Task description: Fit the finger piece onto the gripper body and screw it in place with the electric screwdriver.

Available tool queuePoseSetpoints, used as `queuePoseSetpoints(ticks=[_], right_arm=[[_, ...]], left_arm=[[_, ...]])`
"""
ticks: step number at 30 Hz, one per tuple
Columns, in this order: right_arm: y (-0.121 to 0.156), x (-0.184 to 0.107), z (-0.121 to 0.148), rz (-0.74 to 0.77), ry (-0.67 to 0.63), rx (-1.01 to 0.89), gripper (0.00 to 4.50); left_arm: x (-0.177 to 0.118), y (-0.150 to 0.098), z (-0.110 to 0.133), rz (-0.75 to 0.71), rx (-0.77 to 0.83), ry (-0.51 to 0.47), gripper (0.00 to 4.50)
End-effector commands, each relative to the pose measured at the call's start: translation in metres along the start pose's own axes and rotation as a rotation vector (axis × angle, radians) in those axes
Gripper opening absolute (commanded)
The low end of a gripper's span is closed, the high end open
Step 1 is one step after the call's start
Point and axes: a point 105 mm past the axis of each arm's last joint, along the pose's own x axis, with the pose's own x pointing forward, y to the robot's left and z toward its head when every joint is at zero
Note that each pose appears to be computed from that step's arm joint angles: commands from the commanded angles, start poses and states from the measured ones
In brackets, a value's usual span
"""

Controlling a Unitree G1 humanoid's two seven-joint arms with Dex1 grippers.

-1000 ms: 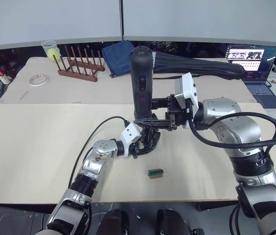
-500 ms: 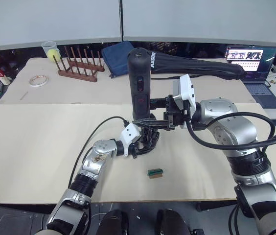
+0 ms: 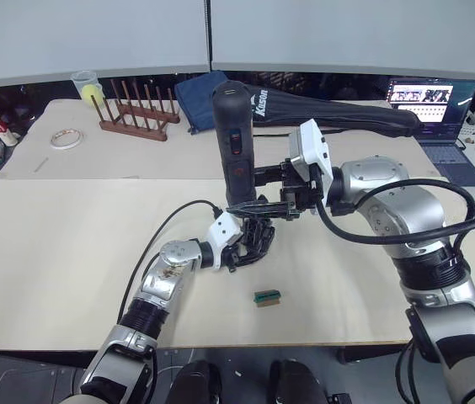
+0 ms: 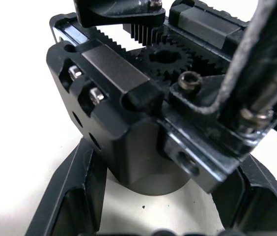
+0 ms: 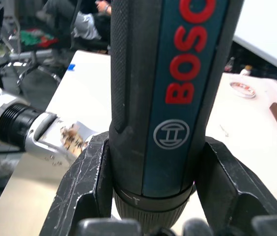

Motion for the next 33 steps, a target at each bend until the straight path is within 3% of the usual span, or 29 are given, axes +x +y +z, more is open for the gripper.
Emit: queuePoseSetpoints(ticks=[1,11,21,33], right_arm=[[-0.013,-0.025,-0.066,-0.108,0.26,0.189,1.96],[-0.01,-0.002,-0.061,-0.191,0.142,0.156,1.96],[0.008,-0.01,-0.074,-0.012,0.309,0.135,1.96],[-0.016,-0.027,-0.072,-0.105,0.308,0.16,1.96]], left_arm=[[-0.004,0.002,0.029,-0.006,0.06,-0.105,2.3],[-0.001,0.004,0.035,-0.002,0.061,-0.126,2.3],[-0.003,0.005,0.032,-0.005,0.06,-0.115,2.3],[-0.012,-0.008,0.048,-0.077,0.044,-0.196,2.3]])
